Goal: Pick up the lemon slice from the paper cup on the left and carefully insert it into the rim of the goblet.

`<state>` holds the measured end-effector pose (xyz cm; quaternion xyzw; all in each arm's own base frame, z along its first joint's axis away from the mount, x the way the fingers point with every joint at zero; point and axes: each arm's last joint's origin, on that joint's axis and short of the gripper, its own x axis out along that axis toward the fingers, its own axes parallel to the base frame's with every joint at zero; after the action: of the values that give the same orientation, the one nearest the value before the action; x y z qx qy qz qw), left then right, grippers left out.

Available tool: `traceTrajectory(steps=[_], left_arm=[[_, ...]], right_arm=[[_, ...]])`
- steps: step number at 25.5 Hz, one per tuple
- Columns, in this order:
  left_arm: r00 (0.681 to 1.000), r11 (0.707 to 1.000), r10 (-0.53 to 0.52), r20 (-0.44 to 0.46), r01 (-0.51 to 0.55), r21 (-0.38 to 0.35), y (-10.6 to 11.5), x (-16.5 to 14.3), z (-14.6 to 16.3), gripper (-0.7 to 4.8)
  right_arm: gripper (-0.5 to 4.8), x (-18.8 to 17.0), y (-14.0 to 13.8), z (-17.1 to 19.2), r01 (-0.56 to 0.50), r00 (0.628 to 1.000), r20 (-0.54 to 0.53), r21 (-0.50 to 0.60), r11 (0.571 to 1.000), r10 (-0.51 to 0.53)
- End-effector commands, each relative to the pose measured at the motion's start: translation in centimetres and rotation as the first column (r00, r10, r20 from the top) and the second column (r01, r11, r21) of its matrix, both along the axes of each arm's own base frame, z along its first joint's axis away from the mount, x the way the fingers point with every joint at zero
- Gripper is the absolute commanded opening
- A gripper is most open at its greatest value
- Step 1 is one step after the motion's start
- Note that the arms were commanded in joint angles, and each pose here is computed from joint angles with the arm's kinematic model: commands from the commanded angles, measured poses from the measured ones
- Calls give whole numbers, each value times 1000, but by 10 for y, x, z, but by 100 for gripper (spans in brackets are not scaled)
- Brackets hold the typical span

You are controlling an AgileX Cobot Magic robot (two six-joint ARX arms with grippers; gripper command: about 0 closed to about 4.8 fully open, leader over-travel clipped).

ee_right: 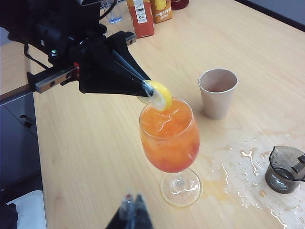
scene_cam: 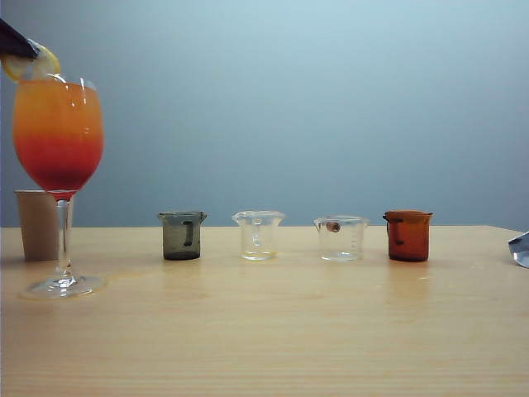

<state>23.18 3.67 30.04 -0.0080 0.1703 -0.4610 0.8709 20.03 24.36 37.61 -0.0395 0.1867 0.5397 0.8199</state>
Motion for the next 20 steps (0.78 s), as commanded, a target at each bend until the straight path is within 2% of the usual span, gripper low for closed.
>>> traceTrajectory(steps=[1, 20], left_arm=[[1000, 1000, 11, 21, -11, 17, 0, -3, 4, -6], [1000, 1000, 12, 25, -12, 15, -1, -7, 8, -6]], right_arm=[[-5, -1, -1, 3, -1, 1000, 11, 14, 1000, 1], [-5, -1, -1, 3, 2, 1000, 6, 17, 1000, -3]])
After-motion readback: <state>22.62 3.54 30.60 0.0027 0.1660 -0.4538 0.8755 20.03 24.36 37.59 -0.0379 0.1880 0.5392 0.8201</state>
